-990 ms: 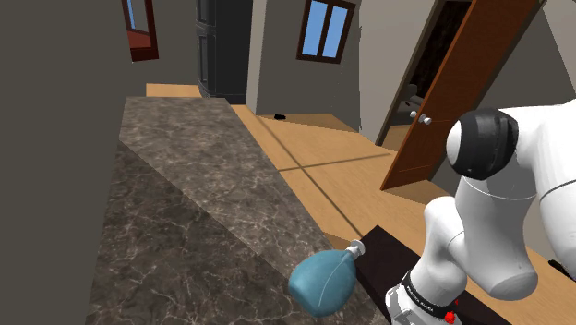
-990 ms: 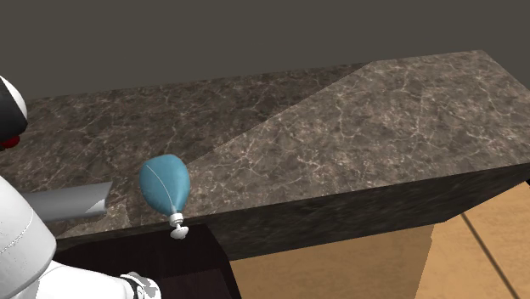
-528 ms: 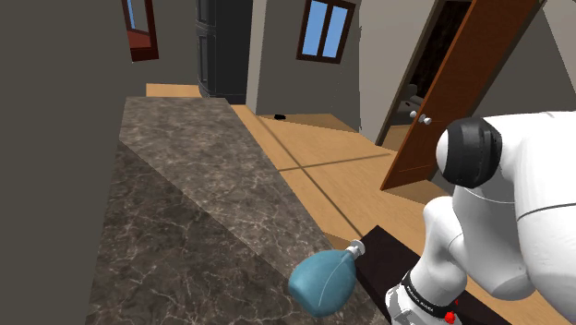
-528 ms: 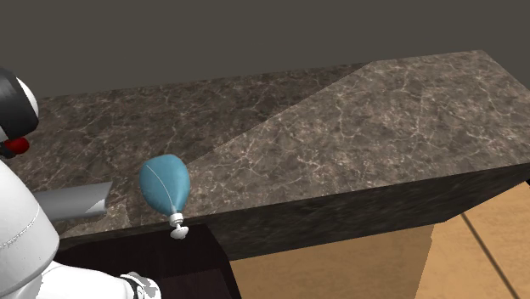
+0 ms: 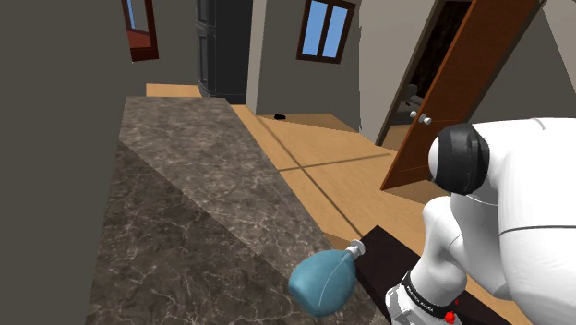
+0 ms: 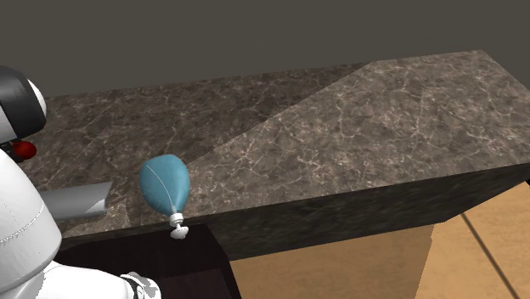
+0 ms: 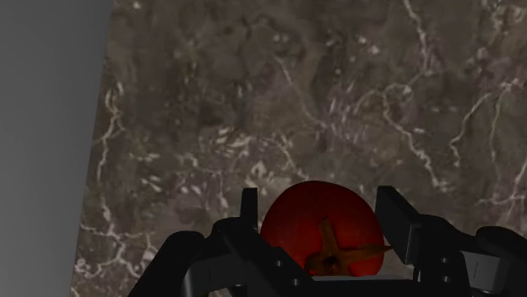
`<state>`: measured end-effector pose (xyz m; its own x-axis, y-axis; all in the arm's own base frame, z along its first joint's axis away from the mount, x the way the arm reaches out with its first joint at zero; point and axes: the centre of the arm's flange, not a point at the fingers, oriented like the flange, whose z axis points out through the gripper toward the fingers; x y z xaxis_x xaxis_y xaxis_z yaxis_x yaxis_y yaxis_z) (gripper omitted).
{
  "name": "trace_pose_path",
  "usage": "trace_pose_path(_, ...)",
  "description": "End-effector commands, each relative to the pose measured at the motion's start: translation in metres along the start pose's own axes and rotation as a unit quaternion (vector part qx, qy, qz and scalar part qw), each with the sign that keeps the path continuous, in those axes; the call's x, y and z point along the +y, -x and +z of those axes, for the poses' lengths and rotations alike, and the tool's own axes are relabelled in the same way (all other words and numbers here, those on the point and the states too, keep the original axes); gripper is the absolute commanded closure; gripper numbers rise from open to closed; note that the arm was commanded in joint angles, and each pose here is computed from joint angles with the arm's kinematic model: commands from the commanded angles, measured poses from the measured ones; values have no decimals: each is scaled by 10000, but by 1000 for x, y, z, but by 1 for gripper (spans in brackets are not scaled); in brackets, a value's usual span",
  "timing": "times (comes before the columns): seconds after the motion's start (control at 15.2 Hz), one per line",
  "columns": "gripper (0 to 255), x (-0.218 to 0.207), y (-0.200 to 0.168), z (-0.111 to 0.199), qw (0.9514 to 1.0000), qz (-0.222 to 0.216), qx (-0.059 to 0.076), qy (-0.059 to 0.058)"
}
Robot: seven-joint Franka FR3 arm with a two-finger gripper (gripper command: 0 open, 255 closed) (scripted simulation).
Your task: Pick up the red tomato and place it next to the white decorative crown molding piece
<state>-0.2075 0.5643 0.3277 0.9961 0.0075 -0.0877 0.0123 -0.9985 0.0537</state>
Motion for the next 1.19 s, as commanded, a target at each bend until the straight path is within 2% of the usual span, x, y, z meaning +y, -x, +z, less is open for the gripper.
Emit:
trace_pose_path(0.0, 255, 0, 0, 0, 10000, -1, 0, -2)
trace_pose_path(0.2, 255, 0, 0, 0, 10000, -1, 0, -2)
trace_pose_path(0.26, 0, 0, 0, 0, 10000, -1, 0, -2)
trace_pose_path(0.59, 0, 0, 0, 0, 10000, -1, 0, -2)
trace_pose_path(0.86, 0, 0, 0, -50, 10000, 0, 0, -2)
trace_pose_path(1.12, 0, 0, 0, -50, 10000, -1, 0, -2)
